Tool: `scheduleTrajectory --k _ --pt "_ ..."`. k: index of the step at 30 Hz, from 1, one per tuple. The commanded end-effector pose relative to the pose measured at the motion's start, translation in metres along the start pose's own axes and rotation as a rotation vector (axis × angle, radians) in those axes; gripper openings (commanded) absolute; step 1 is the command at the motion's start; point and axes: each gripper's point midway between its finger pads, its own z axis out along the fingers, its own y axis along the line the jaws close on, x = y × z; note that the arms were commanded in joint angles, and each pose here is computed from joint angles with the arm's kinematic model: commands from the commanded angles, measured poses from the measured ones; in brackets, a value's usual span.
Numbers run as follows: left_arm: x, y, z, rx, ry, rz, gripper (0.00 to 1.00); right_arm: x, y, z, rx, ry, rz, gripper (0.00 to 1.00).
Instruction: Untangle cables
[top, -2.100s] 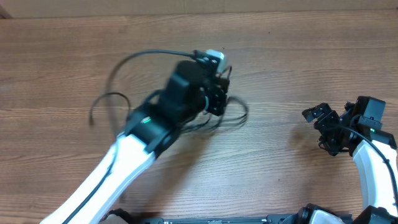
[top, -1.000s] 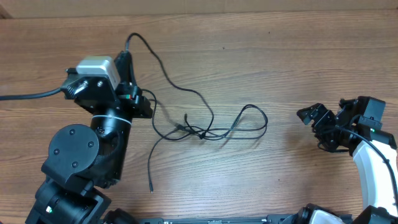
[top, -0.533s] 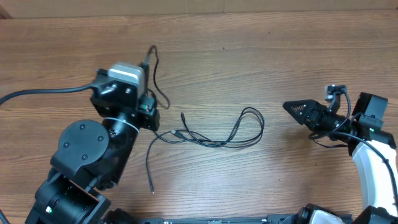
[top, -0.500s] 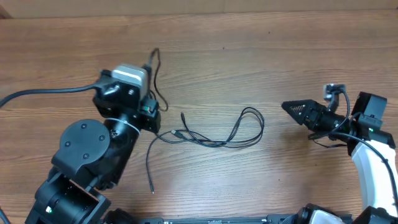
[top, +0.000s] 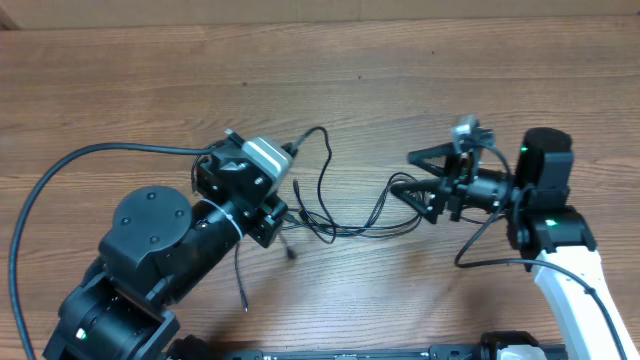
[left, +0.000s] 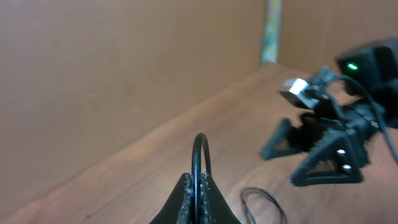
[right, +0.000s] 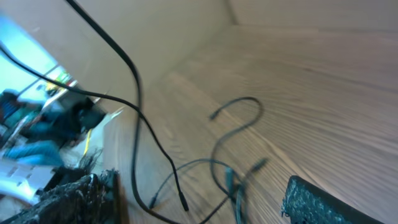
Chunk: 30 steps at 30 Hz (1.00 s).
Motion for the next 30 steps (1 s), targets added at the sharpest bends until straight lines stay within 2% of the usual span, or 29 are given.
scheduleTrajectory --k 1,9,14,19,21,23,24,25,27,30 --pt "-0.002 -0.019 0.004 0.118 0.003 0.030 0.04 -0.011 0.024 0.012 -0.075 -0.003 -0.101 0.91" --pt "0.013 -0.045 0.026 0.289 0.066 0.005 0.04 -0.019 0.048 0.027 -0.152 -0.016 -0.202 0.91" --pt "0.034 -0.053 0.047 0.349 0.153 -0.024 0.04 -0.026 0.051 0.027 -0.160 -0.035 -0.176 0.91" --pt "0.040 -0.065 0.069 0.443 0.166 -0.043 0.05 -0.029 0.051 0.027 -0.161 -0.043 -0.171 0.88" --pt "0.042 -0.068 0.075 0.465 0.170 -0.048 0.05 -0.029 0.051 0.027 -0.160 -0.043 -0.171 0.81" --pt "0.044 -0.072 0.079 0.494 0.174 -0.055 0.04 -0.029 0.051 0.027 -0.158 -0.043 -0.171 0.68" --pt "0.044 -0.074 0.080 0.507 0.175 -0.058 0.05 -0.029 0.049 0.027 -0.148 -0.043 -0.166 0.57" --pt "0.045 -0.075 0.081 0.512 0.176 -0.059 0.04 -0.028 0.047 0.027 -0.136 -0.042 -0.159 0.37" --pt "0.046 -0.074 0.083 0.510 0.178 -0.059 0.04 -0.027 0.044 0.028 -0.121 -0.039 -0.148 0.07" --pt "0.044 -0.074 0.083 0.509 0.172 -0.056 0.04 -0.025 0.043 0.028 -0.120 -0.030 -0.130 0.04"
